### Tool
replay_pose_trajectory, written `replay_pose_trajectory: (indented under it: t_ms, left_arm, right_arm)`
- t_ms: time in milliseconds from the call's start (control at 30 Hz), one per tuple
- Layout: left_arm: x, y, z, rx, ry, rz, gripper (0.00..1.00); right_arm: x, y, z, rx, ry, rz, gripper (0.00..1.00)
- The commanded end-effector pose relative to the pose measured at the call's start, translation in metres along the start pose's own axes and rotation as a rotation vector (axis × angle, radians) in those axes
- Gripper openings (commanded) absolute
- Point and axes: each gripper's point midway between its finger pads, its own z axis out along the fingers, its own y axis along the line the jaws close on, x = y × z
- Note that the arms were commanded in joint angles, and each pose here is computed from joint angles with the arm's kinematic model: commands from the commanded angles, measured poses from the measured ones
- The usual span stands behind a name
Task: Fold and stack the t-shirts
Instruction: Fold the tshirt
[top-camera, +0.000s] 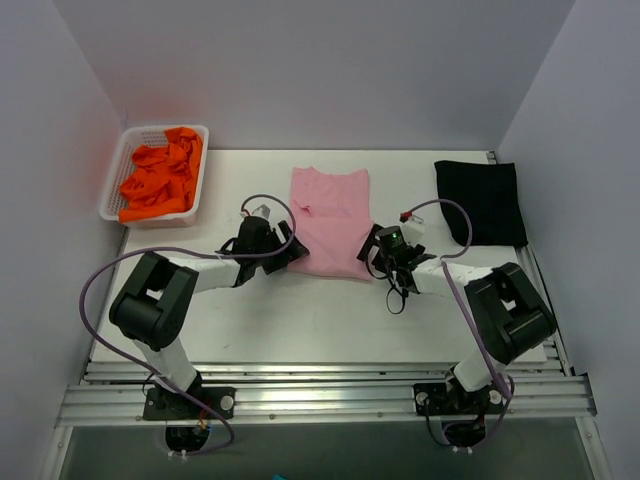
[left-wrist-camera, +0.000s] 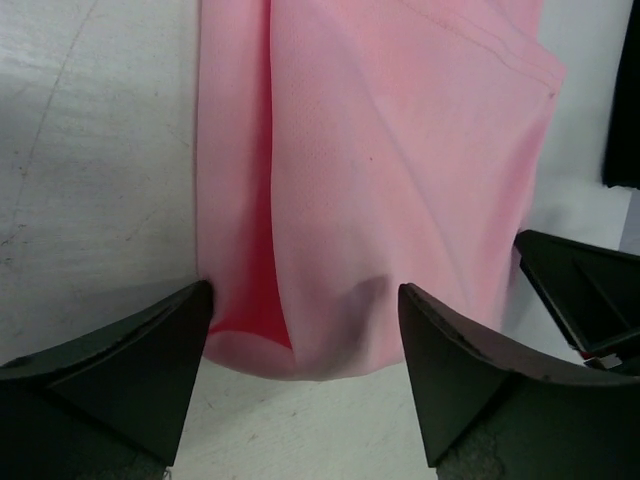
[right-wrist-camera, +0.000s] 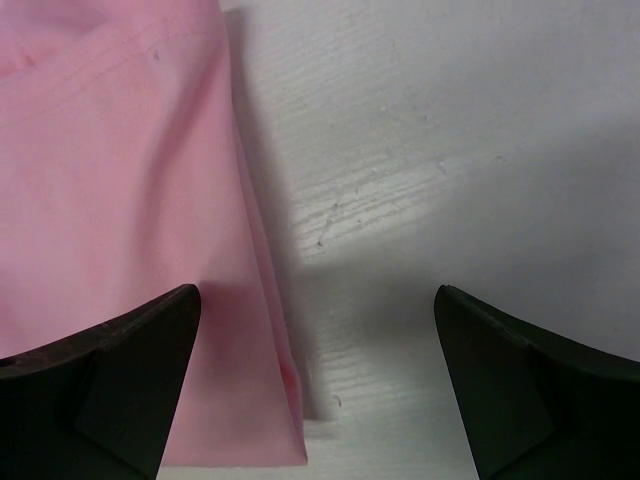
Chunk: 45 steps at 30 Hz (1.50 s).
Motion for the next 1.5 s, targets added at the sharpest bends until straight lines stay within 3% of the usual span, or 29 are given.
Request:
replay_pose_trajectory:
  t_ms: [0,33,133,267,333,467,800,900,1000,1200,1333,1467]
  left_arm:
    - [-0.001,-0.011,0.006,0.047,0.008,0.016,0.82]
    - [-0.001,-0.011,0.006,0.047,0.01,0.017,0.76]
    - [0.0,-0.01,0.004,0.048,0.016,0.019,0.35]
    - [0.0,-0.014,-0.002,0.058,0.015,0.022,0.03]
    - [0.002,-0.013,-0.006,0.051,0.014,0.024,0.02]
    - [0.0,-0.014,-0.021,0.051,-0.008,0.026,0.02]
    - [0.007,0.0,-0.026,0.015,-0.023,0.025,0.02]
    - [0.012,0.002,-0.023,0.017,-0.01,0.022,0.02]
    - [0.016,0.003,-0.021,0.015,-0.002,0.025,0.02]
    - [0.028,0.008,-0.032,-0.012,-0.003,0.048,0.02]
    - [0.061,0.006,-0.058,-0.065,0.018,0.116,0.02]
    - [0.07,0.002,-0.089,-0.101,0.005,0.148,0.02]
  right_arm:
    - [0.02,-0.002,0.01,0.01,0.057,-0.011,1.0]
    - [0.021,-0.002,0.011,0.009,0.061,-0.011,1.0]
    - [0.026,-0.001,0.015,0.008,0.072,-0.014,0.99]
    - [0.033,-0.002,0.016,0.013,0.086,-0.019,0.96]
    - [0.035,-0.003,0.014,0.015,0.09,-0.022,0.92]
    - [0.047,-0.005,0.0,0.019,0.099,-0.038,0.7]
    - [0.081,0.002,-0.019,0.001,0.128,-0.068,0.38]
    - [0.087,0.001,-0.015,0.003,0.137,-0.072,0.25]
    - [0.093,0.0,-0.01,0.005,0.152,-0.077,0.0]
    - [0.087,-0.002,-0.019,0.026,0.12,-0.097,0.0]
    - [0.084,-0.013,-0.05,0.088,0.094,-0.17,0.0]
    - [0.075,-0.001,-0.097,0.032,0.052,-0.177,0.0]
